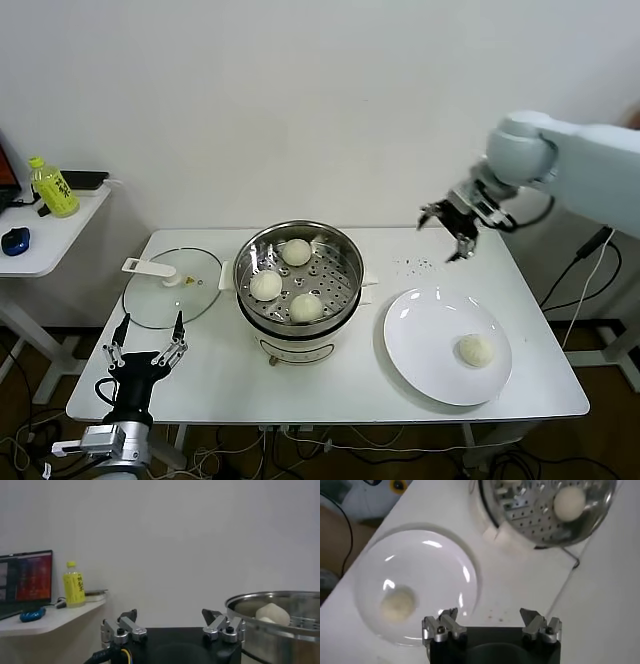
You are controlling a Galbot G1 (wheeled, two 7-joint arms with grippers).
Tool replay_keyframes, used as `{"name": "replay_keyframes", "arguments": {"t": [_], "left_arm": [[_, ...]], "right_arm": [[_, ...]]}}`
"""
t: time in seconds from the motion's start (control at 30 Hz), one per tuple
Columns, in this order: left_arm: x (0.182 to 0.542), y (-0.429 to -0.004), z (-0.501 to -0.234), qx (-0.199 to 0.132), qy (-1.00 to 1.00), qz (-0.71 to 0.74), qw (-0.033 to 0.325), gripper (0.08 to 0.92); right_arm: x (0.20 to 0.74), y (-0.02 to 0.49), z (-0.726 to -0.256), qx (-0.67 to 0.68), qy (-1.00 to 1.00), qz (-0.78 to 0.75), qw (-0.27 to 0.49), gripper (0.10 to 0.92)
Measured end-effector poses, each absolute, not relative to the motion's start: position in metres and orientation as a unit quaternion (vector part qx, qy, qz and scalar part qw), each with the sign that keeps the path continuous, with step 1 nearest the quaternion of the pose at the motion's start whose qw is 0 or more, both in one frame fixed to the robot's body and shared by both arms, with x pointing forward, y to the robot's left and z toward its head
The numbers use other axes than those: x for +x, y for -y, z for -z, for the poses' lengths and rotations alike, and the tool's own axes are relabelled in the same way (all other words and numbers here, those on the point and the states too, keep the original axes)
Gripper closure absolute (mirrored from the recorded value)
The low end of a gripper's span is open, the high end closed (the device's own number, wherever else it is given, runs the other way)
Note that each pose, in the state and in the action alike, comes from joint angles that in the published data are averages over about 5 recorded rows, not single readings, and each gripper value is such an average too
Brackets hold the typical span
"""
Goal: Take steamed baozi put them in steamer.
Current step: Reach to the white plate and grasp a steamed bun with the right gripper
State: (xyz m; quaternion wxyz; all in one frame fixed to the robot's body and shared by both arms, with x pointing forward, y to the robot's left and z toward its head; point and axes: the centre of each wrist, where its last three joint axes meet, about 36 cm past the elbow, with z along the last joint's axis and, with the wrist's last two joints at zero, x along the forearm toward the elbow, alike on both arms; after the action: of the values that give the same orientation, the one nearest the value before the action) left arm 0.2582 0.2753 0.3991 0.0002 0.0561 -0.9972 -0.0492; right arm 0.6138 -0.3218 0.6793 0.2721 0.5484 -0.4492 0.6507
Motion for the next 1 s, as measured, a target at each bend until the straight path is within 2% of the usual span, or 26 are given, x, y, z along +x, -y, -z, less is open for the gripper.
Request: {"name": "replay_keyframes", "arguments": {"t": [0.37, 1.0], "left_arm": [[0.259, -0.276, -0.398, 0.055, 0.998, 0.041, -0.002, 0.177], [0.254, -0.275, -0.395, 0.055, 0.998, 0.042, 0.004, 0.177]], "right_arm": [[0.567, 0.38, -0.597, 0.499, 0.518, -0.591, 0.364, 0.2], [0.551, 0.411, -0.515, 0.493, 0.512, -0.533, 0.459, 0.2]]}}
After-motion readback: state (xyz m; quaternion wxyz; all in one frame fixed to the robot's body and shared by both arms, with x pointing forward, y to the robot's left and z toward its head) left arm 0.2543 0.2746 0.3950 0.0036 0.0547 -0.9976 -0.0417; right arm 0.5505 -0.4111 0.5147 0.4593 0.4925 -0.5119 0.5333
